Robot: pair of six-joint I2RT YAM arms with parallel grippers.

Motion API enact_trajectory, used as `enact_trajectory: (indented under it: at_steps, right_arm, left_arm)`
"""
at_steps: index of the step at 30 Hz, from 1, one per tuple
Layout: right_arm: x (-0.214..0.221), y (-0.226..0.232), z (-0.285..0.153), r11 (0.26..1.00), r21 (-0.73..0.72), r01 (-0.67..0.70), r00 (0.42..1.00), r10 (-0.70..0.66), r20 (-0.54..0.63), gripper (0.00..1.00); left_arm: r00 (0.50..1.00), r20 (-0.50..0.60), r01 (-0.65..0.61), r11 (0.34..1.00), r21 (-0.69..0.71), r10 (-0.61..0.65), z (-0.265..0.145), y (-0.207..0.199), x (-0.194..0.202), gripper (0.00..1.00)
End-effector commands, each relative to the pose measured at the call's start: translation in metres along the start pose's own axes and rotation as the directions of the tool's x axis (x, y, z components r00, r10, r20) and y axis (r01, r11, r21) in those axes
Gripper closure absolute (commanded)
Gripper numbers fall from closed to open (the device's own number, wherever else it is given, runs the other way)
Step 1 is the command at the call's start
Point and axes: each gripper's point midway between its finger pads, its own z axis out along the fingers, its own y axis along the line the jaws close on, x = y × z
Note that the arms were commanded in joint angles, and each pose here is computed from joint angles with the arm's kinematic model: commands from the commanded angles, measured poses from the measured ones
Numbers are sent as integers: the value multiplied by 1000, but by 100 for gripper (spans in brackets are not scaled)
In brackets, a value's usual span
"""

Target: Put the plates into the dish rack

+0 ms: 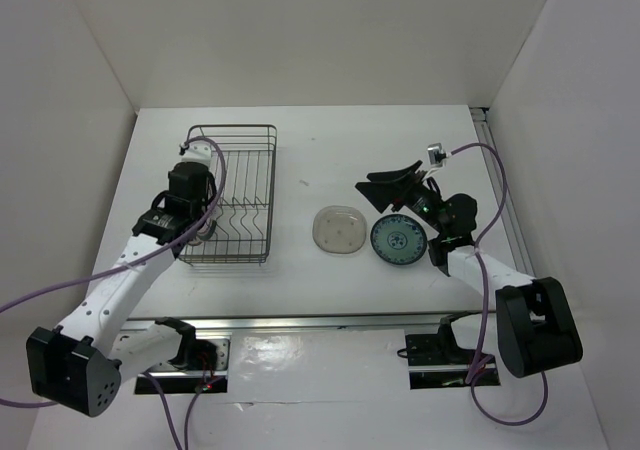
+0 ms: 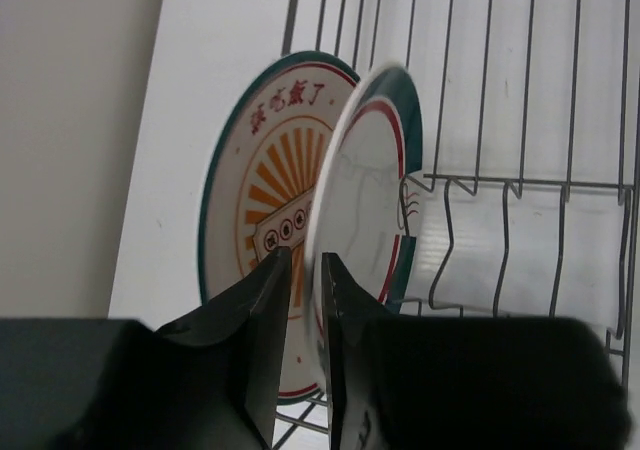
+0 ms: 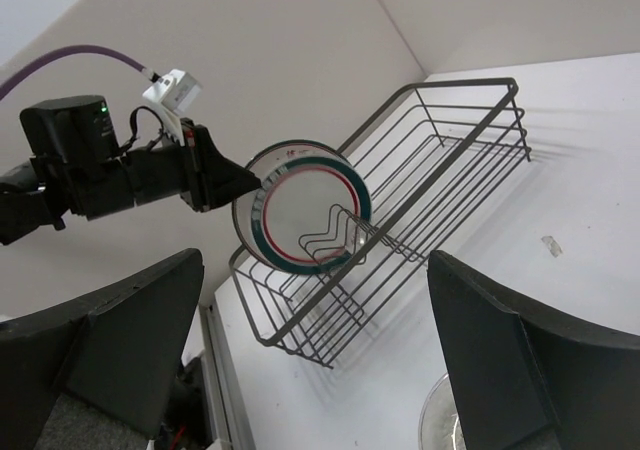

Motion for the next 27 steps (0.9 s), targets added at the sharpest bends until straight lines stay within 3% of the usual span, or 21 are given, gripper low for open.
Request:
enact_trajectory:
  at_steps: [1, 4, 5, 9, 13, 14, 16, 17, 18, 22, 27]
  right_arm:
    - [-6, 5, -3, 999, -12, 42, 999, -42, 22, 0]
    - [-4, -4, -1, 999, 27, 24, 1000, -25, 13, 0]
    - [-1, -7, -2, 999, 40, 21, 1000, -21, 2, 0]
    - [11, -26, -7, 983, 184, 2, 999, 6, -45, 0]
    - [38, -54, -35, 861, 506, 55, 994, 0, -109, 0]
    - [50, -84, -69, 716, 694, 72, 991, 24, -128, 0]
    - [48, -84, -93, 635, 772, 36, 995, 48, -86, 0]
    - [55, -90, -119, 549, 835, 25, 994, 74, -78, 0]
    - [64, -92, -132, 509, 860, -31, 993, 117, -34, 0]
    - [85, -99, -185, 325, 922, -212, 970, 188, 157, 1]
    - [97, -106, -227, 185, 925, -332, 938, 170, 302, 4]
  left_arm:
    - [999, 24, 45, 998, 36, -46, 3, -11, -11, 67]
    - [997, 27, 67, 998, 13, -67, 3, -8, -16, 61]
    - [997, 19, 74, 997, 2, -74, 3, -6, -13, 46]
    - [986, 46, 157, 987, 20, -158, -6, -5, -29, 2]
    - [961, 104, 235, 956, 176, -256, -35, -15, -54, 0]
    - [951, 126, 253, 942, 219, -284, -42, -18, -61, 0]
    - [937, 155, 241, 902, 358, -312, -62, -32, -74, 0]
    - [940, 146, 227, 884, 408, -309, -66, -41, -75, 0]
    - [941, 139, 204, 847, 492, -307, -76, -54, -80, 0]
    - [956, 93, 174, 791, 586, -279, -78, -78, -83, 0]
    - [956, 65, 188, 768, 612, -286, -78, -84, -86, 0]
